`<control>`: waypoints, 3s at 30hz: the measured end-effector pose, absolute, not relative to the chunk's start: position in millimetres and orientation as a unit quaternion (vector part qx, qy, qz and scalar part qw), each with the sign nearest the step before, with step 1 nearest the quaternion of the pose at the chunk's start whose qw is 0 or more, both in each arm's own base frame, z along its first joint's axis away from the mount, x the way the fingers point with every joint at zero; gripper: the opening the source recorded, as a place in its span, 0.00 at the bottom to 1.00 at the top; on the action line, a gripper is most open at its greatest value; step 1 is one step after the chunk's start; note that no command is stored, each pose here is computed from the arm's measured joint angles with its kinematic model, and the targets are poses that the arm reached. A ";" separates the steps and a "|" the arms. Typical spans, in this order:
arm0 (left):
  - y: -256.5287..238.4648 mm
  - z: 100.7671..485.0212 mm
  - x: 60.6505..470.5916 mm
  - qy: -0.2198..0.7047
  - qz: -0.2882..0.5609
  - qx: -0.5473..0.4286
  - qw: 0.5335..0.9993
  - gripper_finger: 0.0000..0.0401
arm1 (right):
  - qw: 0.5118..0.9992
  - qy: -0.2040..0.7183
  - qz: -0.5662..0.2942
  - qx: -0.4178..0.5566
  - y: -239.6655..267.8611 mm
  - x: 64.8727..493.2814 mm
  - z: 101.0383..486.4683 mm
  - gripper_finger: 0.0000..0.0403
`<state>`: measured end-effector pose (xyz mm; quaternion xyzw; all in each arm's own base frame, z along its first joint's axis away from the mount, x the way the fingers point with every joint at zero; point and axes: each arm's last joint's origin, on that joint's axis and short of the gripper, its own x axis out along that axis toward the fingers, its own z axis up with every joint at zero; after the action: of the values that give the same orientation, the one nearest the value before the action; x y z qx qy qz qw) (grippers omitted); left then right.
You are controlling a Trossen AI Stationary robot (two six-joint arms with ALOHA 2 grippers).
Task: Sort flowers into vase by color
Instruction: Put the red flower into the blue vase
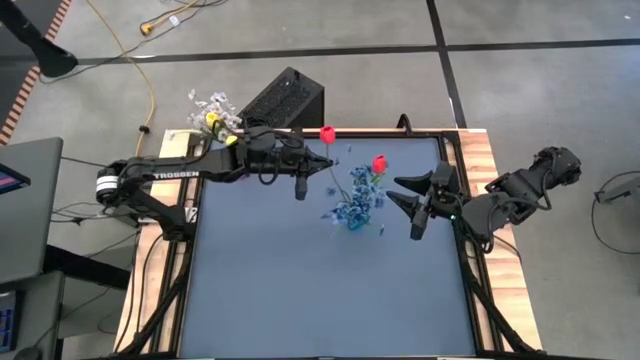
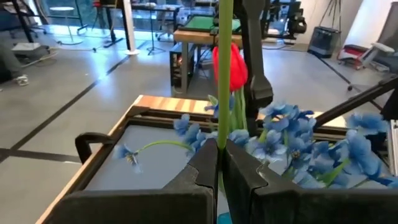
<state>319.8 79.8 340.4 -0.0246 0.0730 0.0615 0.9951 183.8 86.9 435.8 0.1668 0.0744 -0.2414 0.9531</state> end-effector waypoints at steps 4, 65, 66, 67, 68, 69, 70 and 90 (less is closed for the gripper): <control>78.2 340.3 320.1 0.074 0.051 -0.025 0.996 0.00 | 0.953 0.077 -0.246 0.160 84.9 184.9 435.4 0.55; 49.4 311.0 348.8 0.101 0.011 0.015 0.995 0.00 | 0.953 0.077 -0.233 0.175 79.8 190.6 437.4 0.55; 48.8 309.1 351.0 0.099 0.010 0.016 0.995 0.00 | 0.954 0.077 -0.232 0.175 79.9 190.7 437.4 0.55; 48.4 308.6 354.0 0.092 0.011 0.018 0.996 0.00 | 0.954 0.077 -0.232 0.175 80.1 190.9 437.2 0.55; 48.4 307.4 355.1 0.094 0.011 0.018 0.995 0.00 | 0.954 0.078 -0.231 0.175 80.2 190.9 437.2 0.55; 48.6 303.8 355.4 0.104 0.011 0.014 0.994 0.00 | 0.954 0.078 -0.230 0.175 80.6 190.7 437.2 0.55; 49.1 300.1 357.5 0.108 0.011 0.011 0.994 0.00 | 0.954 0.078 -0.230 0.175 80.6 190.8 437.2 0.55; 50.1 260.6 379.4 0.154 -0.019 -0.013 0.988 0.00 | 0.956 0.082 -0.220 0.178 81.1 191.0 437.1 0.55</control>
<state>379.4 50.1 260.6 -0.0131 0.1543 -0.0188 0.9878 191.0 81.1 437.1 0.1776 0.0823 -0.2204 0.9556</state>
